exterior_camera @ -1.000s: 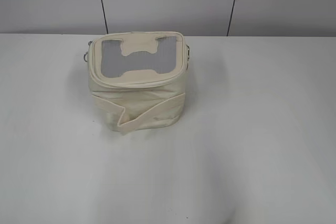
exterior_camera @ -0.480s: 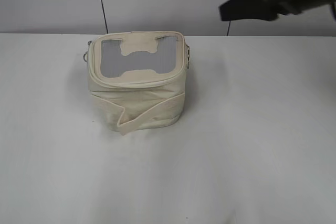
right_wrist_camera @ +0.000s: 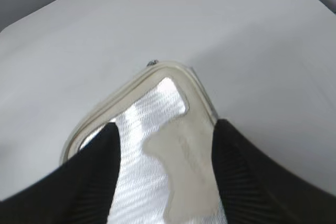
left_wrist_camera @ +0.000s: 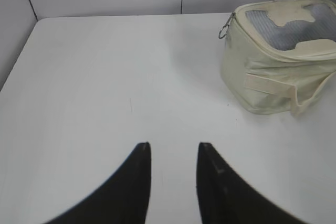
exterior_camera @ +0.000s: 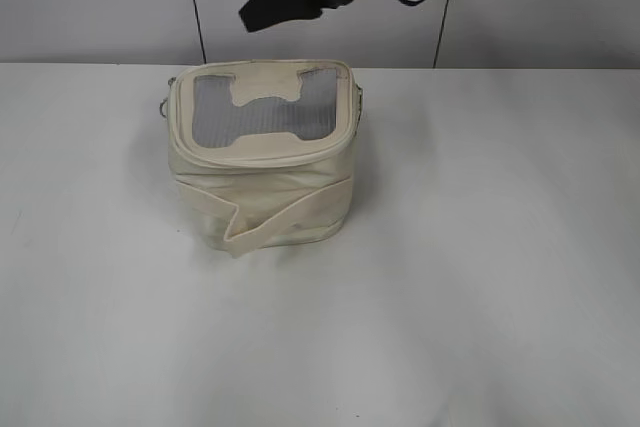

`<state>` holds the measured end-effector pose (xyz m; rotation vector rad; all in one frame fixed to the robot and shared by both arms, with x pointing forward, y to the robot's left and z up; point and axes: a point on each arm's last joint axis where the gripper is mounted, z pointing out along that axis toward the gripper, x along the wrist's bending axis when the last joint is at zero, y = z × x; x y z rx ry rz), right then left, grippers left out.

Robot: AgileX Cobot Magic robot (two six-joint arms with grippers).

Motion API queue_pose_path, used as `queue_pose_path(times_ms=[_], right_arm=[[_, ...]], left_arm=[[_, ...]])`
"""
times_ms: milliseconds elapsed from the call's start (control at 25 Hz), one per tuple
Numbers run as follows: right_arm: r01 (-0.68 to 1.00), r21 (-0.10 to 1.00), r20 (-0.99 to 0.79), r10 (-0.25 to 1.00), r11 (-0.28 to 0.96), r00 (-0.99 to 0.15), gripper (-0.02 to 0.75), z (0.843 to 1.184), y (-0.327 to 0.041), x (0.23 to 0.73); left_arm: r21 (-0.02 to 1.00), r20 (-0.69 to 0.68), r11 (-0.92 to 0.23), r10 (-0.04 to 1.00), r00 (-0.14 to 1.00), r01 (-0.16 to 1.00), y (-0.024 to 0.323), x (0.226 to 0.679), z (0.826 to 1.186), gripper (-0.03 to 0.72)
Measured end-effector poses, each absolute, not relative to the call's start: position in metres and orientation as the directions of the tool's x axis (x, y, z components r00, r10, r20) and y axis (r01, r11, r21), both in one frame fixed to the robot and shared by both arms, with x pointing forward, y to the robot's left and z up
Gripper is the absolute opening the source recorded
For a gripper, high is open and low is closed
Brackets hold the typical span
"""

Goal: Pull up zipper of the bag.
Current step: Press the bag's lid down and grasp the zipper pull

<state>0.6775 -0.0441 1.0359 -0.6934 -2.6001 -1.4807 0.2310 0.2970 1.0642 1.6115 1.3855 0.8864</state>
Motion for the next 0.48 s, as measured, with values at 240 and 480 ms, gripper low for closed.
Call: queue_pose_path(times_ms=[240,480], right_arm=[[0.363,0.806,0.232,0.314,0.468,-0.920,0.442,1.011,0.005,0.694],[0.372,0.795,0.244,0.309,0.479,-0.919,0.442,0.985,0.021,0.698]], left_arm=[[0.895,0.002,-0.067,0.989,0.148,0.440,0.297,0.235,1.064,0.234],[0.893,0.006,-0.070,0.989,0.145,0.445,0.297,0.237,1.064,0.227]])
